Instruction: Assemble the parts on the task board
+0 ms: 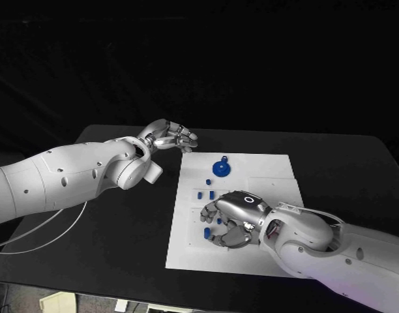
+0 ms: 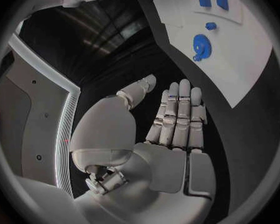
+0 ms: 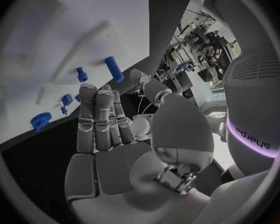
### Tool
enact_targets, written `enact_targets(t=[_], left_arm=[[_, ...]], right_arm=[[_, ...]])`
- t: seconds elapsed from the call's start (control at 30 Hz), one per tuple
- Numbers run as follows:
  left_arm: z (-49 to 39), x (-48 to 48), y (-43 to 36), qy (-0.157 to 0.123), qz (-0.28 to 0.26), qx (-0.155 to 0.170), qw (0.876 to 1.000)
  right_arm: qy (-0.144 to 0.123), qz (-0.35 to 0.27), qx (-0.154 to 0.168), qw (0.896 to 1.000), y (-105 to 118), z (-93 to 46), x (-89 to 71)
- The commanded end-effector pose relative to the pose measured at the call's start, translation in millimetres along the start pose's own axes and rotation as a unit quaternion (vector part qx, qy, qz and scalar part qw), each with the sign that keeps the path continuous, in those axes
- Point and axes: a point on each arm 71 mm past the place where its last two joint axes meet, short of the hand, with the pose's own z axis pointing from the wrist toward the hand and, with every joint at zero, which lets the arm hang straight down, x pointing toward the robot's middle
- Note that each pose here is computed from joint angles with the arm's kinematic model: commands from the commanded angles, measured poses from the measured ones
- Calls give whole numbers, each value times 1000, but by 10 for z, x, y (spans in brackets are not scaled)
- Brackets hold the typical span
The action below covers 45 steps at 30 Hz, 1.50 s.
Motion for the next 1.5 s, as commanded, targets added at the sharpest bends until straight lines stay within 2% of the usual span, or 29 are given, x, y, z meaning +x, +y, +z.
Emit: enact_targets(t=[0.03,0.2,0.37,0.43,0.47,0.57,0.6,0.63,0.67,0.83,0.93,1.0,1.13,1.33,1.5], left_arm=[[0,-1,-8,4,-3,3,1000],[2,-16,-1,1,-2,3,1000],[9,-12,0,2,-3,3,1000],[13,-9,0,2,-4,2,1000],[14,-8,0,2,-4,2,1000],[20,-5,1,1,-4,3,1000],[24,-4,2,1,-4,2,1000],[31,1,4,1,-4,2,1000],[33,4,6,1,-5,2,1000],[50,26,8,3,-6,1,1000],[52,29,20,2,-7,0,1000],[52,36,28,3,-8,-1,1000],[53,45,47,4,-8,-3,1000],[59,65,64,5,-10,-4,1000],[63,64,71,4,-11,-5,1000]], right_arm=[[-15,53,2,998,-20,-46,-116],[-38,114,31,992,-177,-146,-446],[-47,169,85,981,-483,-323,-783],[-40,179,107,977,-612,-395,-884],[-27,186,121,975,-707,-446,-949],[-33,211,154,965,-900,-560,-1072],[-17,221,169,960,-963,-603,-1071],[7,238,197,951,-1092,-695,-1088],[7,239,212,948,-1155,-743,-1116],[68,245,277,927,-1379,-1025,-1073],[106,245,300,916,-1421,-1139,-1006],[140,235,314,909,-1432,-1220,-941],[164,230,339,897,-1482,-1374,-856],[180,223,368,885,-1533,-1550,-737],[187,216,386,877,-1493,-1597,-642]])
